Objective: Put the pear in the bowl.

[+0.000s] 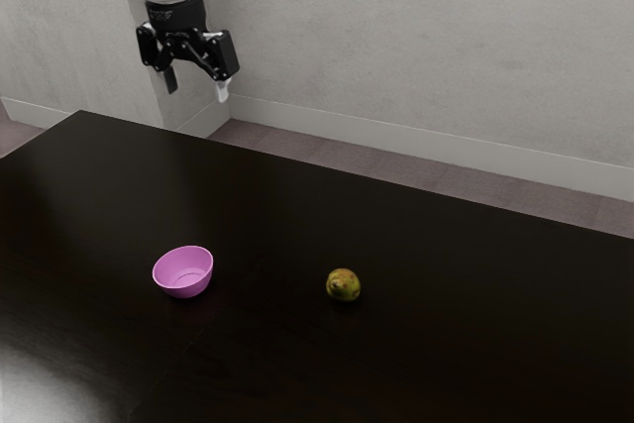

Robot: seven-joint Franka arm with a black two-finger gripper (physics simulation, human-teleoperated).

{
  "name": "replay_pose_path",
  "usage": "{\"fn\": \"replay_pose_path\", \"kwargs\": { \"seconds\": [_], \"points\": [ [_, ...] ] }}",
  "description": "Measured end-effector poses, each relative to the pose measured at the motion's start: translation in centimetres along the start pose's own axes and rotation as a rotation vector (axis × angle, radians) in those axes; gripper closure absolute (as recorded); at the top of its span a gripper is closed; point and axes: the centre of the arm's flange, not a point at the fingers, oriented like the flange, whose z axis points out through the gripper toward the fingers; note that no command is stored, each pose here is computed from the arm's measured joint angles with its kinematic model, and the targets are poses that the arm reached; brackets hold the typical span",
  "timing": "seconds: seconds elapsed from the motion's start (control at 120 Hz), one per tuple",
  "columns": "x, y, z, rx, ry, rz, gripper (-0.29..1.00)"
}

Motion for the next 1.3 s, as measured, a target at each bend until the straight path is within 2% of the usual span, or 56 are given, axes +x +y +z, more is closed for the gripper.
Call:
{"fn": "replay_pose_path", "kwargs": {
  "seconds": [0.283,0.408,0.508,0.658,0.9,1.017,1.3],
  "points": [
    [0.1,-0.7,1.4,0.001,-0.038,-0.045,0.00],
    [0.1,1.0,9.9,0.010,-0.135,-0.024,0.00],
    [0.0,3.8,16.5,0.011,-0.170,0.015,0.00],
    [1.5,6.4,22.5,-0.016,-0.159,0.037,0.00],
    [2.8,11.3,25.5,-0.063,-0.058,0.075,0.00],
    [2.7,14.4,28.3,-0.068,-0.061,0.108,0.00],
    [3.7,16.7,34.9,-0.070,-0.098,0.113,0.00]
  ]
}}
